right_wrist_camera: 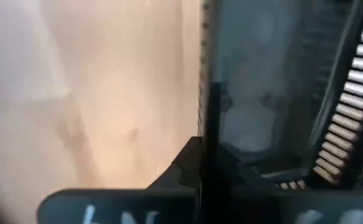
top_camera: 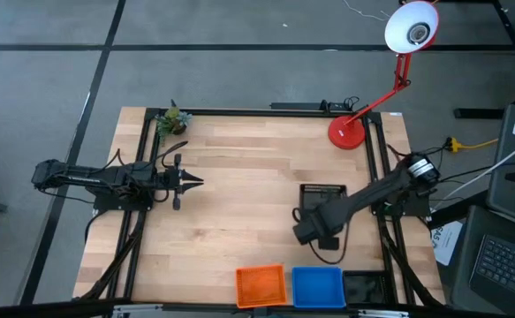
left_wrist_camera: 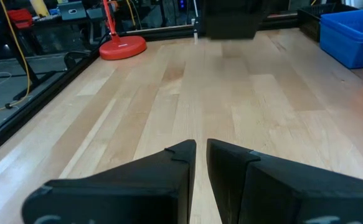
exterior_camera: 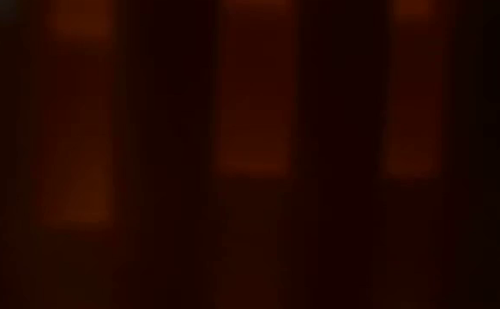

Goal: Stack baskets by color
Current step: Stack the top black bin on the bottom black bin

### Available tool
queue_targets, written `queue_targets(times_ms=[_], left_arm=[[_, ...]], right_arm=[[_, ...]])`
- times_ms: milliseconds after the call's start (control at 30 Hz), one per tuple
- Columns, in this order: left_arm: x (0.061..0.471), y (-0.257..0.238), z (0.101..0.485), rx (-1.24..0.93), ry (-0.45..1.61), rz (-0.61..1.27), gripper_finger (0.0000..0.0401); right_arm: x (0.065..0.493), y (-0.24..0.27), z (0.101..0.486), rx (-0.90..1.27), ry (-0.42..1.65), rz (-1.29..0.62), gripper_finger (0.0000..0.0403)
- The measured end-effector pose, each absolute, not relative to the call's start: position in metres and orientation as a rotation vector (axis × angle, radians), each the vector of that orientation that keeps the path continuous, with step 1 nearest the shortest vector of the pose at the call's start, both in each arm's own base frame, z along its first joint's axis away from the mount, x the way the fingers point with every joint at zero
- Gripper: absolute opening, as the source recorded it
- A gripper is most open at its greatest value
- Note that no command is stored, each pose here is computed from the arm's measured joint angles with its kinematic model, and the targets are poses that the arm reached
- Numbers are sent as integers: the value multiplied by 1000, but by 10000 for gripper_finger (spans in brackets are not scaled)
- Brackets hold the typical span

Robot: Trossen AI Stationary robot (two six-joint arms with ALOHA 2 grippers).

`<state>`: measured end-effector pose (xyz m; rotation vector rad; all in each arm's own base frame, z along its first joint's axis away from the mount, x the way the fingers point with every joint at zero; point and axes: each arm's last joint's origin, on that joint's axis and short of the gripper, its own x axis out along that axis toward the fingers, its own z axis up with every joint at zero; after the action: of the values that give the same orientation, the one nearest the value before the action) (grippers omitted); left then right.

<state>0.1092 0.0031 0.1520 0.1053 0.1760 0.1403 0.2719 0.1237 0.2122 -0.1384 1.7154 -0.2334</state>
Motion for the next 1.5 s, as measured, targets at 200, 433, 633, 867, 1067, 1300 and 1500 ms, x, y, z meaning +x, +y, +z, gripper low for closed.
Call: queue_targets(times_ms=[200, 433, 633, 867, 1067, 1300, 1500], left_arm=[[109, 3, 152, 105, 176, 140, 31], [109, 3, 152, 105, 176, 140, 31], [109, 3, 152, 103, 176, 140, 31], [109, 3, 152, 98, 176, 141, 31], [109, 3, 152, 97, 176, 141, 31], [109, 3, 152, 97, 176, 141, 31], [109, 3, 152, 96, 176, 141, 31]], right_arm=[[251, 165, 259, 16, 1796, -297, 1], [213, 224, 276, 287, 1949, -208, 1], [192, 252, 277, 400, 2021, -186, 0], [183, 271, 276, 427, 2044, -3, 0], [184, 288, 263, 399, 2048, 90, 0], [188, 296, 239, 339, 2096, 49, 0], [190, 299, 231, 358, 2109, -21, 12]])
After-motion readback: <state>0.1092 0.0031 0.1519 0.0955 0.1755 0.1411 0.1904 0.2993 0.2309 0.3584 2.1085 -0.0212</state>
